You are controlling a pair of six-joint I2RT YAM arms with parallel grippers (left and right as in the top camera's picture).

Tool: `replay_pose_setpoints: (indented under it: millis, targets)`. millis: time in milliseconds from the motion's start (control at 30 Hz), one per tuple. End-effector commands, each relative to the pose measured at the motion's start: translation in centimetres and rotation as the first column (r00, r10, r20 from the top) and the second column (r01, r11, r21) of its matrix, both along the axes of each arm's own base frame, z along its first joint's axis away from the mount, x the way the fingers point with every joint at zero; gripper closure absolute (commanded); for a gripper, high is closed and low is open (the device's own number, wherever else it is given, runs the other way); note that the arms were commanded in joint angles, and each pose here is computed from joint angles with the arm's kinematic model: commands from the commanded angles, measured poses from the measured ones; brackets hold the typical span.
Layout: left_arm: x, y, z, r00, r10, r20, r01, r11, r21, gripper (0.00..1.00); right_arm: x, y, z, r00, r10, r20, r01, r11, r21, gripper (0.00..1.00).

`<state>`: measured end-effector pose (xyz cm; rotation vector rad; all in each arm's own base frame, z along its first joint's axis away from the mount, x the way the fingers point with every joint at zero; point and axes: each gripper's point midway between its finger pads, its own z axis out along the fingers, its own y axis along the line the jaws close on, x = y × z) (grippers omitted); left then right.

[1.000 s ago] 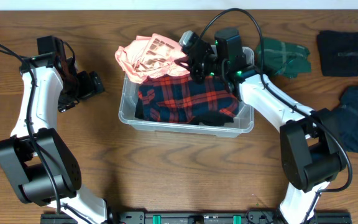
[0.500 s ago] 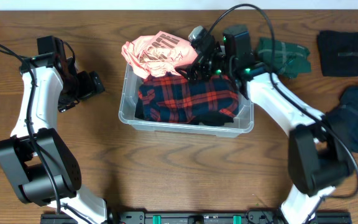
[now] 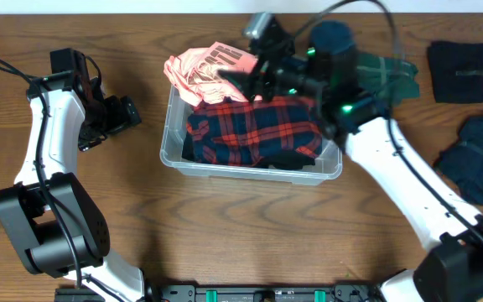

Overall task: Pack container
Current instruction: 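Lower the pink shirt into the bin's left corner and release it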

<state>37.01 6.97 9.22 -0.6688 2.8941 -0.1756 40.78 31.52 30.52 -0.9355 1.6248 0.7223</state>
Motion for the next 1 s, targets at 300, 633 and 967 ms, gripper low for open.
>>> replay_pose_setpoints:
  millis: [300, 633, 967]
  targets:
    - [-0.2, 0.1, -0.2, 1.000, -0.002, -0.009, 0.002, 1.000, 0.001, 0.02, 2.8, -0.5, -0.4, 0.950, -0.278, -0.142, 0.249, 0.950, -0.189, 0.01]
    - [-0.2, 0.1, -0.2, 1.000, -0.002, -0.009, 0.002, 1.000, 0.001, 0.02, 5.3, 3.8, -7.2, 0.908, -0.229, -0.351, 0.140, 0.955, -0.260, 0.01]
    - [-0.2, 0.1, -0.2, 1.000, -0.002, -0.009, 0.002, 1.000, 0.001, 0.02, 5.1, 5.2, -14.0, 0.856, -0.251, -0.452, 0.099, 0.937, -0.335, 0.01]
